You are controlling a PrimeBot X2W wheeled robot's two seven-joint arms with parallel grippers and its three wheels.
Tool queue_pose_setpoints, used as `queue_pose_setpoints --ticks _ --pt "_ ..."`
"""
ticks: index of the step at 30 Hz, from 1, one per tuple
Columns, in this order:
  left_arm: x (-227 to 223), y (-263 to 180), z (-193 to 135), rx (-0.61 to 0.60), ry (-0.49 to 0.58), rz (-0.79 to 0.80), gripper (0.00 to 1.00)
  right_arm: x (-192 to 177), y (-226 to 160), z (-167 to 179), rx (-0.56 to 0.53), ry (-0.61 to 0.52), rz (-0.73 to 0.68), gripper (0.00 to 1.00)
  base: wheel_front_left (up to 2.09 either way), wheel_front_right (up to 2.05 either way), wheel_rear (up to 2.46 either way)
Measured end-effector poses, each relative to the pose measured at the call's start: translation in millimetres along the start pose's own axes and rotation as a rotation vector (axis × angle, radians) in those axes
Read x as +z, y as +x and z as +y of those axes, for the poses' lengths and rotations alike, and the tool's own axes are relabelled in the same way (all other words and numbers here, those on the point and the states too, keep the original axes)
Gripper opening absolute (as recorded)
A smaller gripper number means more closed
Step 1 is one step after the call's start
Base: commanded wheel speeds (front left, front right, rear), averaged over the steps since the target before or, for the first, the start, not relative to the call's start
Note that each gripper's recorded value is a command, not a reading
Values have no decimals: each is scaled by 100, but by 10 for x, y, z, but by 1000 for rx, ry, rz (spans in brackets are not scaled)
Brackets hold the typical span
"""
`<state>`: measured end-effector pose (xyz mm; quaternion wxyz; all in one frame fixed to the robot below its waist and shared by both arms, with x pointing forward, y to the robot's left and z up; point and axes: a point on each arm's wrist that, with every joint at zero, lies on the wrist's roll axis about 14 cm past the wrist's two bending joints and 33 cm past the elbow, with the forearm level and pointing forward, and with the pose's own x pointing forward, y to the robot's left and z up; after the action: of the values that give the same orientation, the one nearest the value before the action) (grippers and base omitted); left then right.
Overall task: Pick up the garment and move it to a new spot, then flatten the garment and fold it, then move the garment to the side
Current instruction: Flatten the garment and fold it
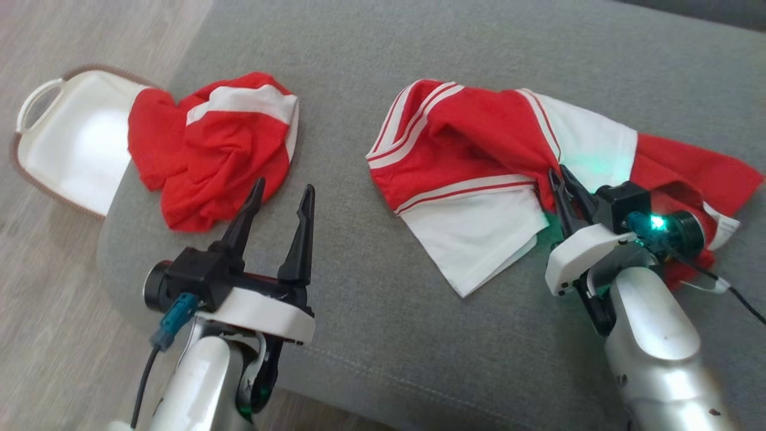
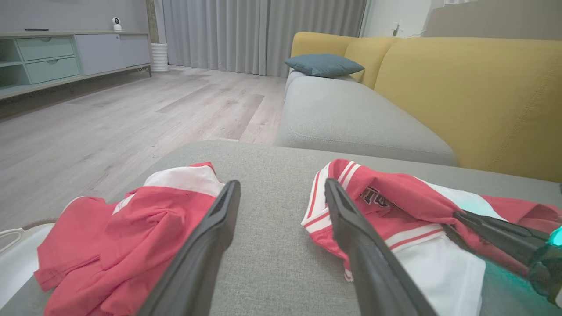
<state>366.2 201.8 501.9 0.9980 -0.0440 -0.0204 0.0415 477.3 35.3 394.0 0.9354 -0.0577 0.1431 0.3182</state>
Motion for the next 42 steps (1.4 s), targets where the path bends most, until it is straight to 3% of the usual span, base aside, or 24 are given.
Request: queue_pose_setpoints --ticks 6,16,19,22,23,24,28,36,42 --pt "89 5 -92 -24 -8 -30 100 378 -76 -257 -78 -33 -96 0 0 0 0" --pt "14 27 -144 -25 -49 -5 100 1452 336 -647 -149 -292 -224 0 0 0 0" --pt "-12 65 -139 -24 -50 4 100 1559 519 -779 -149 -385 -193 0 0 0 0" --pt "-25 93 -85 -8 -42 9 100 1433 703 -856 -129 -441 -109 0 0 0 0" --pt "-38 91 -61 1 -39 14 100 1377 753 -882 -125 -448 -81 15 0 0 0" --pt "-54 86 -41 7 -37 20 100 1334 794 -894 -119 -461 -61 100 0 0 0" --pt "-73 69 5 24 -39 27 100 1320 863 -902 -108 -450 -60 100 0 0 0" --pt "87 88 -60 -1 -39 -27 100 1507 466 -1012 -183 -313 -199 100 0 0 0" --pt "252 73 -263 -65 -51 -81 100 1094 -87 -990 -257 -168 -213 100 0 0 0"
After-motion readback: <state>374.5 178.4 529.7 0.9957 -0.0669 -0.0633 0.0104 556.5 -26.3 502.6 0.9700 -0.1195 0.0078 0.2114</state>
